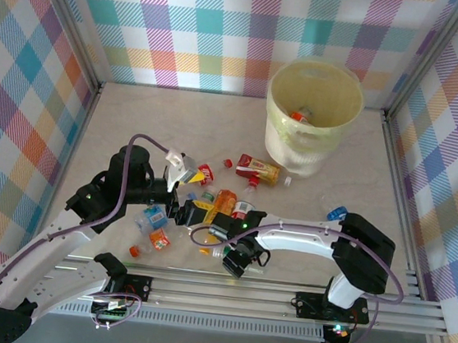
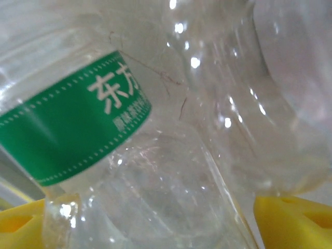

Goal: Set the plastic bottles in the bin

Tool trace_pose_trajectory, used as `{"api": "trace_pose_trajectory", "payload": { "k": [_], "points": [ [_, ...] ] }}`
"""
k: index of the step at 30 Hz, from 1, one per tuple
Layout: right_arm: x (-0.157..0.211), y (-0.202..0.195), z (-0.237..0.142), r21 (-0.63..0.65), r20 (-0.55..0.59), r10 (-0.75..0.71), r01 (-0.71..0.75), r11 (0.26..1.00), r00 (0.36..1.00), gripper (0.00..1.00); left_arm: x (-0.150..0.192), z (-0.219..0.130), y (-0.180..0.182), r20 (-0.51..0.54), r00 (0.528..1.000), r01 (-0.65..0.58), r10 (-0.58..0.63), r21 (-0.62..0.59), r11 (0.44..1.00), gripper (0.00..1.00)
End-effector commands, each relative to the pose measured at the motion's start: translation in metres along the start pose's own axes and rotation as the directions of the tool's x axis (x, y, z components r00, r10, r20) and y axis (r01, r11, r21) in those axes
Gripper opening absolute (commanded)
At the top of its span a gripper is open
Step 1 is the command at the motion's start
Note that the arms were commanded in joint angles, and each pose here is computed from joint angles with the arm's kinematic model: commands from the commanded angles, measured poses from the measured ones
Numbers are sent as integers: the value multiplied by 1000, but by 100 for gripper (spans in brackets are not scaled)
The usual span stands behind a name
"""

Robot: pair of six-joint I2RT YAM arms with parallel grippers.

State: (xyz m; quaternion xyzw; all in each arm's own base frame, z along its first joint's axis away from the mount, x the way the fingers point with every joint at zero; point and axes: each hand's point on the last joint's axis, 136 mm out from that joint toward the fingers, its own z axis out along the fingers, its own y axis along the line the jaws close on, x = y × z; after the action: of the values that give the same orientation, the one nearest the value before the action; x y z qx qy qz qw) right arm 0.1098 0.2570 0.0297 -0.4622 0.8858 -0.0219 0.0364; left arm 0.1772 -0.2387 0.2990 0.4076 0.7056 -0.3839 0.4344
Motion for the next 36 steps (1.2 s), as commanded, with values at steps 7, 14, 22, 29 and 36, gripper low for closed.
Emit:
{"api": "trace_pose_trajectory", "payload": {
  "k": [7, 14, 22, 29, 36],
  "points": [
    [-4, -10, -1, 72, -10, -69, 70, 995, 998, 71, -12, -6, -4, 22, 999, -27, 27, 12, 1000, 100],
    [-6, -9, -4, 71, -4, -103, 103, 992, 995, 64, -13, -6, -3, 23, 999, -29, 29, 5, 1000, 100],
    [-8, -2, -20, 25, 44, -138, 137, 990, 989, 58, -18, -6, -6, 38, 999, -39, 38, 15, 999, 100],
    [-11, 2, -36, -9, 92, -128, 130, 991, 987, 55, -49, -16, -13, 137, 988, -68, 65, 22, 997, 100],
    [-19, 4, -67, -44, 191, -92, 102, 994, 977, 55, -90, -22, -14, 226, 971, -82, 78, 9, 997, 100]
  ]
}}
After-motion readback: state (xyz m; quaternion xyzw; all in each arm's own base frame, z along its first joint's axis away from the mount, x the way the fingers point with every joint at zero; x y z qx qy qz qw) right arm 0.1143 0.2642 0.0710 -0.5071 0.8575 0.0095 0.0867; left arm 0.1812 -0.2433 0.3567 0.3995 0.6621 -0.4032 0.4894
